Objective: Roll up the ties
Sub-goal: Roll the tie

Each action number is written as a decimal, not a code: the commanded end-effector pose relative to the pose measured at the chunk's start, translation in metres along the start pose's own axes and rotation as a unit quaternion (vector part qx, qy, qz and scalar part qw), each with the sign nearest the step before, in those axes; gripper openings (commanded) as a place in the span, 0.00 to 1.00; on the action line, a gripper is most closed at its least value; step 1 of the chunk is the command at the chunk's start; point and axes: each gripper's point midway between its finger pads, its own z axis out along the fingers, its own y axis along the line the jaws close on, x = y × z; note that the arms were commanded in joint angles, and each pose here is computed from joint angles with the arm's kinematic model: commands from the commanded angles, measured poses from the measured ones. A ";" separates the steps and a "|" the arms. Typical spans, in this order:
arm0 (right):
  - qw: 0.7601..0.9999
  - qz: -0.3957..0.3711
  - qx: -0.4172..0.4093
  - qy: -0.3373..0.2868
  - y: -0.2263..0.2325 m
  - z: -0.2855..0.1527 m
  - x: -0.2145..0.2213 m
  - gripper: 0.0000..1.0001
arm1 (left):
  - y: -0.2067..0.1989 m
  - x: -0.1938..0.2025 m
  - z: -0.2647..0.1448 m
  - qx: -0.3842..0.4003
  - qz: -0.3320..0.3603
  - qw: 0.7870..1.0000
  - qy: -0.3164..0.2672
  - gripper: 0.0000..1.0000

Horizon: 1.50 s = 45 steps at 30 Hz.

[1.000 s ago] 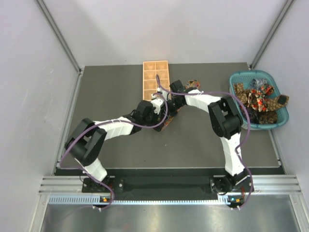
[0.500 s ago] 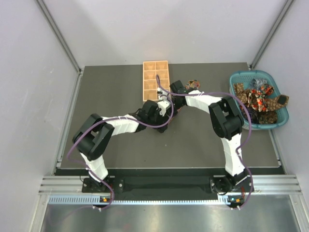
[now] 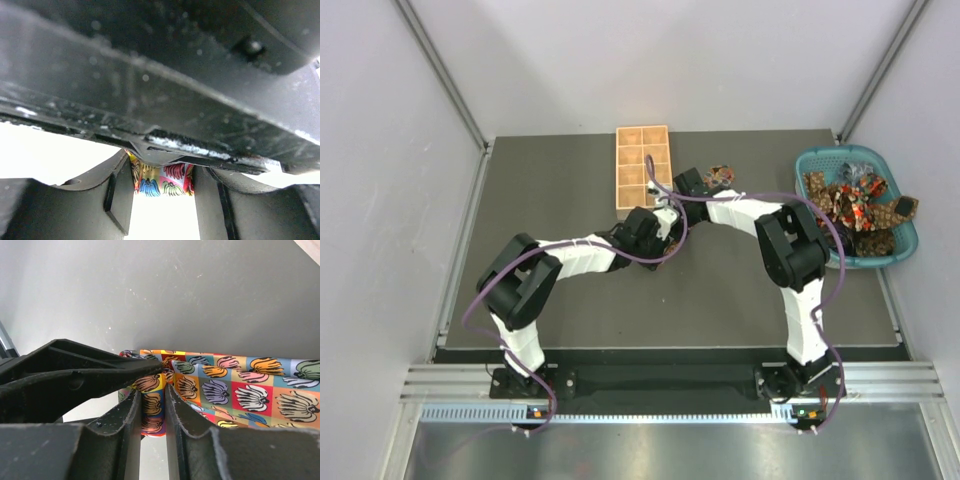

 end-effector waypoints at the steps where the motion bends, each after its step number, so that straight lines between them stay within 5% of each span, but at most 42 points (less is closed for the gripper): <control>1: 0.995 -0.030 0.093 -0.008 -0.039 0.002 0.004 0.21 | 0.006 0.018 -0.004 -0.031 -0.002 0.999 0.041 0.42; 7: 0.995 -0.038 0.086 -0.027 -0.032 -0.003 0.002 0.25 | 0.002 0.028 -0.003 -0.040 -0.006 0.997 0.060 0.44; 9: 0.996 -0.037 0.075 -0.025 -0.029 -0.002 0.003 0.21 | 0.004 0.028 -0.001 -0.046 -0.013 0.997 0.063 0.53; 10: 0.996 -0.034 0.075 -0.022 -0.031 0.000 0.005 0.19 | 0.004 0.027 -0.001 -0.049 -0.016 0.997 0.062 0.73; 11: 0.997 -0.034 0.073 -0.020 -0.030 0.002 0.005 0.18 | 0.006 0.026 -0.001 -0.052 -0.018 0.997 0.059 0.79; 17: 0.997 -0.037 0.063 -0.018 -0.030 0.005 0.012 0.15 | 0.006 0.012 0.000 -0.024 -0.043 0.998 0.040 0.84; 30: 0.997 -0.044 0.053 -0.031 -0.027 0.004 0.015 0.12 | 0.010 0.050 0.008 -0.023 -0.072 0.990 0.115 0.52; 38: 0.997 -0.025 0.053 -0.050 -0.024 -0.004 0.005 0.29 | 0.003 0.057 0.003 -0.022 -0.058 0.989 0.132 0.42; 45: 0.989 0.013 0.017 -0.146 -0.017 -0.046 -0.022 0.40 | 0.003 0.071 -0.003 -0.044 -0.051 0.986 0.154 0.38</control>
